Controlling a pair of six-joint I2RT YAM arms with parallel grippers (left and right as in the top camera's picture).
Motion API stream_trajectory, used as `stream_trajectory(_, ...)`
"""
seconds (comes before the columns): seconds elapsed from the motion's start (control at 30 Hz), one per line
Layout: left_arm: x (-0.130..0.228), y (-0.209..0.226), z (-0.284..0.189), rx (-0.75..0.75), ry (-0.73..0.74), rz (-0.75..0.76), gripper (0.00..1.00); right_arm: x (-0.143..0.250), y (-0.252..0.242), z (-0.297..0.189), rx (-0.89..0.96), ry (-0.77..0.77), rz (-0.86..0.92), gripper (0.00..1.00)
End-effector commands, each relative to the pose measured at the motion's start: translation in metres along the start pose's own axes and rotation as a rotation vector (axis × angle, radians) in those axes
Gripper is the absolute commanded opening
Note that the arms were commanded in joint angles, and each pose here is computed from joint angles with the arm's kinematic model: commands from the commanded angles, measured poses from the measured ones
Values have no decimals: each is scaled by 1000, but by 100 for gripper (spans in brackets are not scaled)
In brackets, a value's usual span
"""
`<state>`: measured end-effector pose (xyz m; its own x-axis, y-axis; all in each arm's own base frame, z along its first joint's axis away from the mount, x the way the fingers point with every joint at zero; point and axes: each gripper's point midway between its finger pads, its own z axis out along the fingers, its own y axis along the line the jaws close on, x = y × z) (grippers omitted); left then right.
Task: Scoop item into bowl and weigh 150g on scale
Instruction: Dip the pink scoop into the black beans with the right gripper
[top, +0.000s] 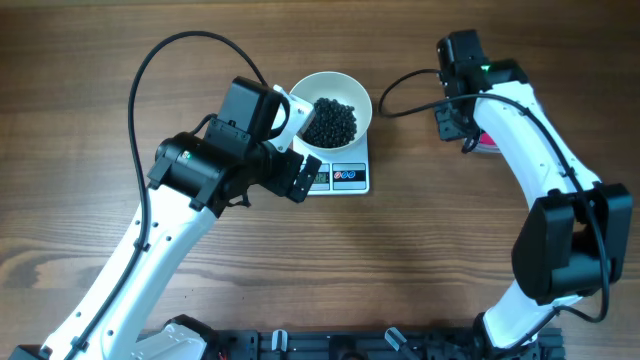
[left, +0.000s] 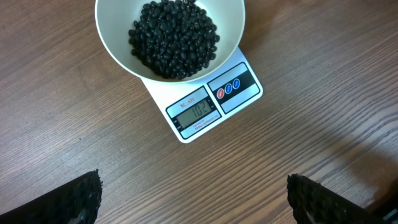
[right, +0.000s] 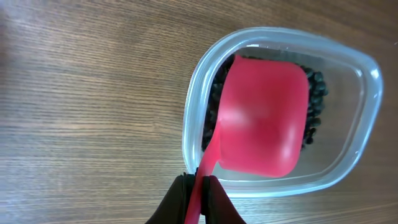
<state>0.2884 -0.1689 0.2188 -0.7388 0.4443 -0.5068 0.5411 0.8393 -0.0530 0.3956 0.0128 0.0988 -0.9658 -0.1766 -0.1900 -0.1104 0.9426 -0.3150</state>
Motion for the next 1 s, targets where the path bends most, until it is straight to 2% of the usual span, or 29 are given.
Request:
stream_trajectory(0.0, 0, 2, -1, -8, -5, -5, 100, 0, 7, 1, -106, 6, 117, 4)
stream_trajectory(0.13, 0, 2, -1, -8, -5, -5, 100, -3, -3, -4, -183, -16, 185, 4)
stream_trajectory(0.3, 0, 2, -1, -8, -5, -4, 100, -4, -35, -15, -158, -65, 256, 4)
stream_trajectory(0.57, 0, 2, -1, -8, -5, -4, 100, 10, -111, -27, 256, -63, 291, 4)
stream_trajectory(0.73, 0, 2, -1, -8, -5, -4, 100, 5, -111, -23, 258, -74, 273, 4)
stream_trajectory(0.97, 0, 2, -1, -8, -5, -4, 100, -3, -73, -5, 84, -61, 169, 4)
